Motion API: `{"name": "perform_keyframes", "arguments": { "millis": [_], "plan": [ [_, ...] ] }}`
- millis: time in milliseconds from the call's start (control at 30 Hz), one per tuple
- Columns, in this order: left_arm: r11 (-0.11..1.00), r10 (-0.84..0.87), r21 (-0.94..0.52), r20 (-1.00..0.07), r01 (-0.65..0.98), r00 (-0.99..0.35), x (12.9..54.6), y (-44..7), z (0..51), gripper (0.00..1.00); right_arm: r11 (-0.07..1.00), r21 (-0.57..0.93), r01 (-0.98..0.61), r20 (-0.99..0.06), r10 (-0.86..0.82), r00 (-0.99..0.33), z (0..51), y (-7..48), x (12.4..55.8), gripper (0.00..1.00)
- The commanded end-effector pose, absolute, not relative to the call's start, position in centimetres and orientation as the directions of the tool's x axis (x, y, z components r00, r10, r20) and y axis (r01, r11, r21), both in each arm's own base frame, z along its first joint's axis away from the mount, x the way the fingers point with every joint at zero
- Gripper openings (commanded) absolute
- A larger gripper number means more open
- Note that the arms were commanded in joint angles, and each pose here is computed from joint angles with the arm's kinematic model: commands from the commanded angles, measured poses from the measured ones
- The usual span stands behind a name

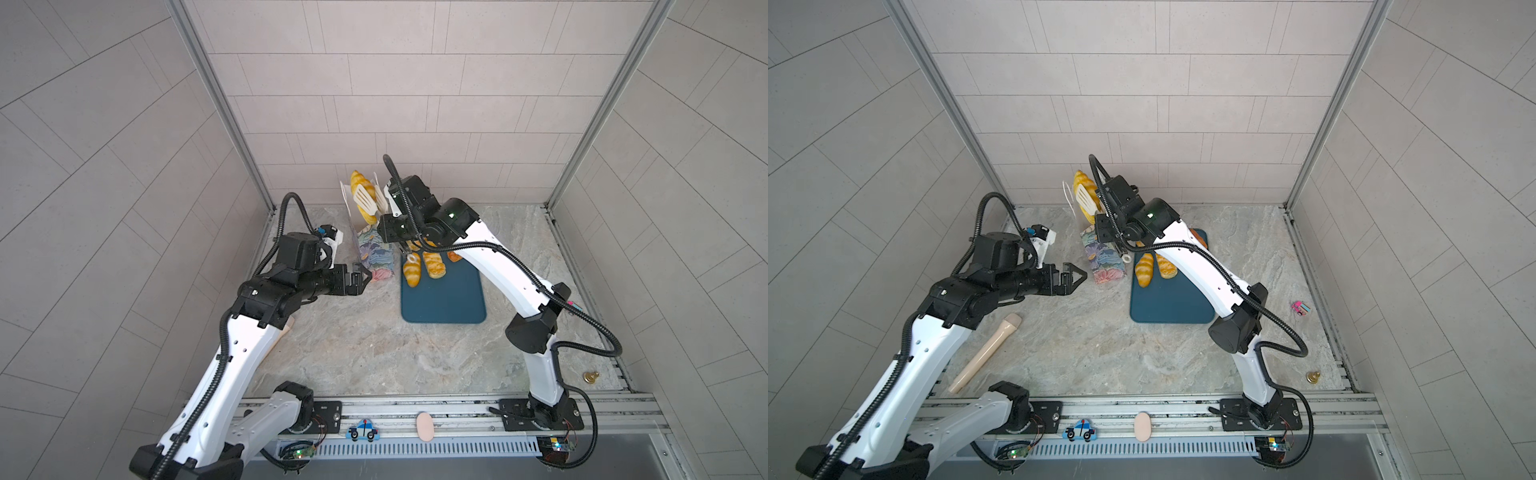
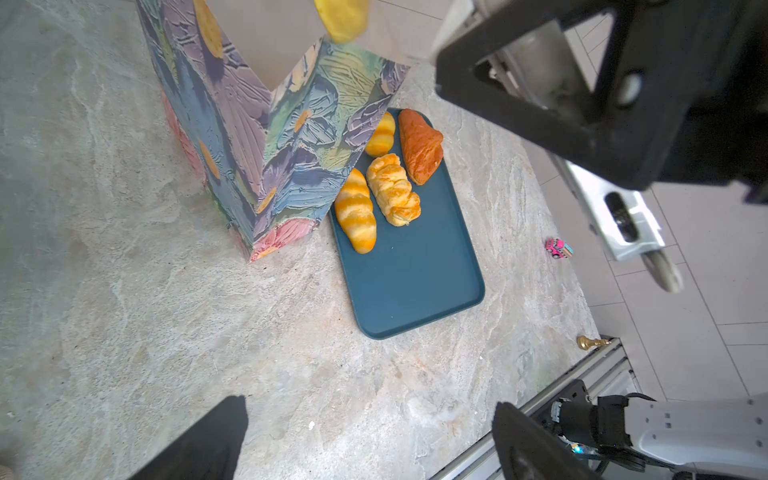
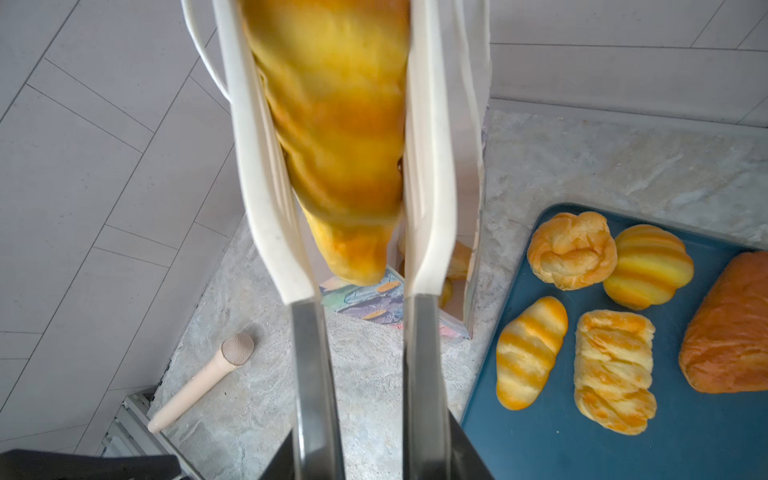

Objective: Place the fake bread into the paper bag
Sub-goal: 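Lift the croissant in the tongs over the bag while the left gripper holds it, then lower the croissant into the bag and open the tongs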

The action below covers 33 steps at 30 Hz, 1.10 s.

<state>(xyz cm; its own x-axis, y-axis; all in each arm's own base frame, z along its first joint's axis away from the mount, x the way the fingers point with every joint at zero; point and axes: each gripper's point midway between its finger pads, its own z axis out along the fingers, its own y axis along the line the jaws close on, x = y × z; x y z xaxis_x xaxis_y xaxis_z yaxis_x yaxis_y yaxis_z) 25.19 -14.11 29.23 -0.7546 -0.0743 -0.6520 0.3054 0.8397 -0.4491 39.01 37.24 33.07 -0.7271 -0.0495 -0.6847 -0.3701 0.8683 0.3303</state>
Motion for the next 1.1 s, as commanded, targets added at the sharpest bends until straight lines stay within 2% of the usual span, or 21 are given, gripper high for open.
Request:
{"name": "perform_keyframes", "arguments": {
  "millis": [0,500,1067],
  "plan": [
    [0.818,-0.092,-0.477,-0.661,0.322,-0.745,25.3,-14.5,30.0,1.00,0.856,0.332,-0.396,-0.738,-0.025,-0.674,35.4,37.7,39.9,0.41],
    [0.852,-0.132,-0.448,-0.685,0.271,-0.716,26.1,-13.4,30.1,1.00,0.916,0.237,-0.324,-0.742,-0.044,-0.669,33.3,35.9,41.8,0.43],
    [0.851,-0.137,-0.450,-0.685,0.269,-0.715,25.9,-13.2,30.2,1.00,0.927,0.206,-0.312,-0.714,-0.075,-0.696,32.1,35.3,41.5,0.52]
  ]
}}
